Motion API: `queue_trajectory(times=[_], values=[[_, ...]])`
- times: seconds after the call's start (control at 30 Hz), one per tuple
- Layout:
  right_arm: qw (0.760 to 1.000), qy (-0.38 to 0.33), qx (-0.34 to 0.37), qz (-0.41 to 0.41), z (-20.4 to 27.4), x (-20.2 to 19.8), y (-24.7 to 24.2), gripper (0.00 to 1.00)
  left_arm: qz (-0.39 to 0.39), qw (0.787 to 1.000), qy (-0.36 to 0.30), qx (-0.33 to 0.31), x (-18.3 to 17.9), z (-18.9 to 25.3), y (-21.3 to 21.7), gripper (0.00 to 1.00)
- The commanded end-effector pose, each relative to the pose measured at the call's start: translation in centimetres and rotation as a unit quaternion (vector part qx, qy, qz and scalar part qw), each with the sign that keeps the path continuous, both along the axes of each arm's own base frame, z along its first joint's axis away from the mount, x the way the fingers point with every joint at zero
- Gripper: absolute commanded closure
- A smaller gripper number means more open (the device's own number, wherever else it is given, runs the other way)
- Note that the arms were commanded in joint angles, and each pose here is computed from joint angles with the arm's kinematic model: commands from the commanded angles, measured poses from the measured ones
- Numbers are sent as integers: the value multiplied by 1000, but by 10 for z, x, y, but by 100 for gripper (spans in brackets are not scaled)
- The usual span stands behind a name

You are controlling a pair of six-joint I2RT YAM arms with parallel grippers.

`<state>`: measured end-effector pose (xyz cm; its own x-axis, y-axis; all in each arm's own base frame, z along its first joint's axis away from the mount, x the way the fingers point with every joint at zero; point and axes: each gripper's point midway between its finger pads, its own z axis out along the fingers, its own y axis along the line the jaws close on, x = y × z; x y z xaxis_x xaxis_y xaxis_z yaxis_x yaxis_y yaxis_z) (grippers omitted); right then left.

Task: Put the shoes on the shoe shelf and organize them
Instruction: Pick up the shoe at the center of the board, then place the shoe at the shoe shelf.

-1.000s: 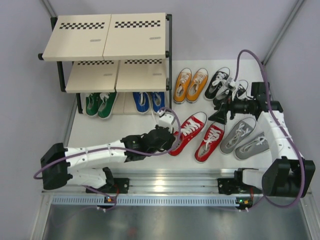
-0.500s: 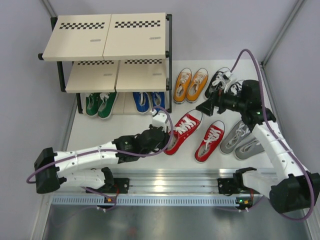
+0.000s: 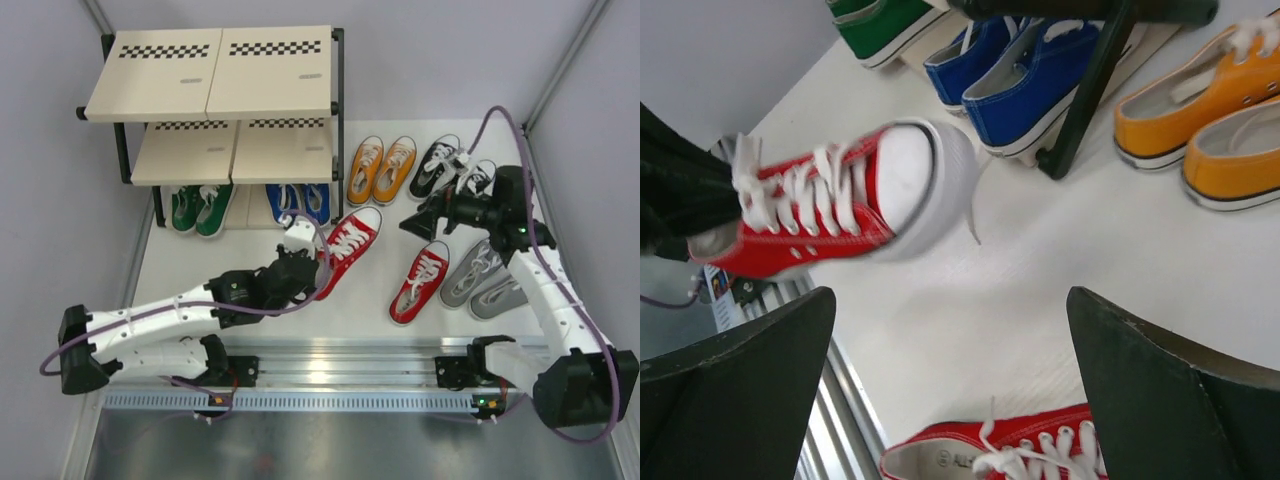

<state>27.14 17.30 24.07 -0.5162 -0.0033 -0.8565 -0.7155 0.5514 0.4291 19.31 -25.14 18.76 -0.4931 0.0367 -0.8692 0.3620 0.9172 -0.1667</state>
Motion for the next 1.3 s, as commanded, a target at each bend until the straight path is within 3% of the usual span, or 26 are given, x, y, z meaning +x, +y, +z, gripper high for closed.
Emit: queue_trajectory(times=[0.0,0.23,0.67,1.27], values=[[988,-127,25,81,38,-11,-21,1,87,991,-84,-57,21,82,39,100],[988,-120,28,97,5,-19,-36,1,133,984,-115,-31,28,116,94,100],[986,-129,17,106,-4,-22,-38,1,220,964,-151,16,74,170,164,100],[986,-124,22,111,-7,-24,-39,1,351,922,-151,-68,128,182,264,100]])
